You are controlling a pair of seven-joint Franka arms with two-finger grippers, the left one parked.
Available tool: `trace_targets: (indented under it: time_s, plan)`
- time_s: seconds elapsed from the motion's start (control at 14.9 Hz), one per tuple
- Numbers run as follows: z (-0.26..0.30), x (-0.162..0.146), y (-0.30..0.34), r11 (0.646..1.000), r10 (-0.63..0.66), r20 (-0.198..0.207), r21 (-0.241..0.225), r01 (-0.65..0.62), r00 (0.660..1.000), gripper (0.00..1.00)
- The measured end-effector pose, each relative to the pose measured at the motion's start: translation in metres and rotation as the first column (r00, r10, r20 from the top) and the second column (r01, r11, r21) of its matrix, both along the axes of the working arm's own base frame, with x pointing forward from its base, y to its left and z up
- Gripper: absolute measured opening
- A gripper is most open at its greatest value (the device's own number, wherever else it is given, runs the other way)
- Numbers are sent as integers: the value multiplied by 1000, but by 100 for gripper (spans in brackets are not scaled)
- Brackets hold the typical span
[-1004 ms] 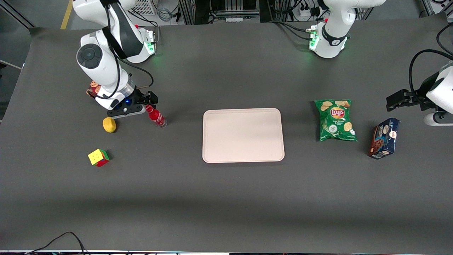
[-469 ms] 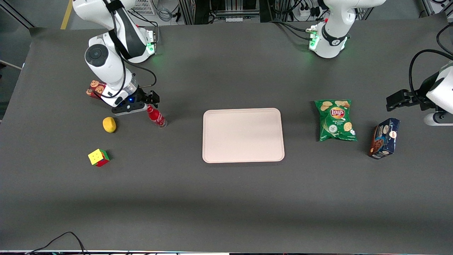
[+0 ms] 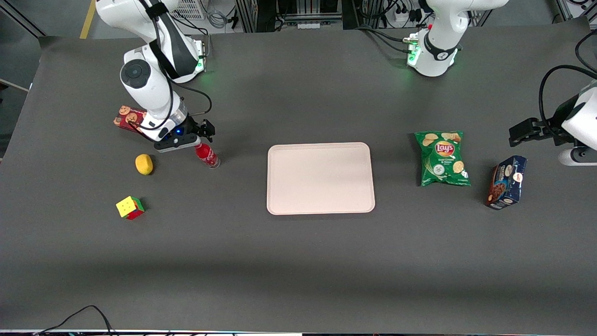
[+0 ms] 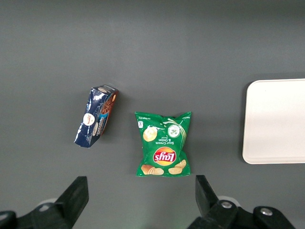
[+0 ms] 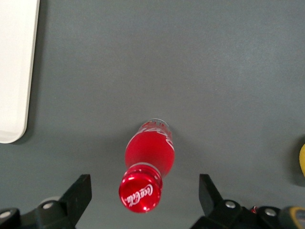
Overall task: Place coke bottle on tray
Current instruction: 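Lower the open right gripper around the bottle and close it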
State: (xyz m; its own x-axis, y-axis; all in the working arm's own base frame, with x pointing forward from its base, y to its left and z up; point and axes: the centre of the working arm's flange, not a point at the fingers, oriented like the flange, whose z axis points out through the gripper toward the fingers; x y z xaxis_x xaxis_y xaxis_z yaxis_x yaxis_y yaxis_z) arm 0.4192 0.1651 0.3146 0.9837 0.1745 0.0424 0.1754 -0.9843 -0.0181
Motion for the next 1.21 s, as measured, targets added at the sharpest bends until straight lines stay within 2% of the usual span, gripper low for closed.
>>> trace_targets:
  time_s: [0.8, 0.94, 1.0, 1.21]
  plan:
    - [-22, 1, 0, 1000, 4, -23, -8, -4, 1000, 100]
    - [-23, 0, 0, 1000, 6, -26, -9, -6, 1000, 97]
    - [-24, 0, 0, 1000, 10, -27, -10, -10, 1000, 94]
    - [-25, 0, 0, 1000, 19, -28, -10, -19, 999, 64]
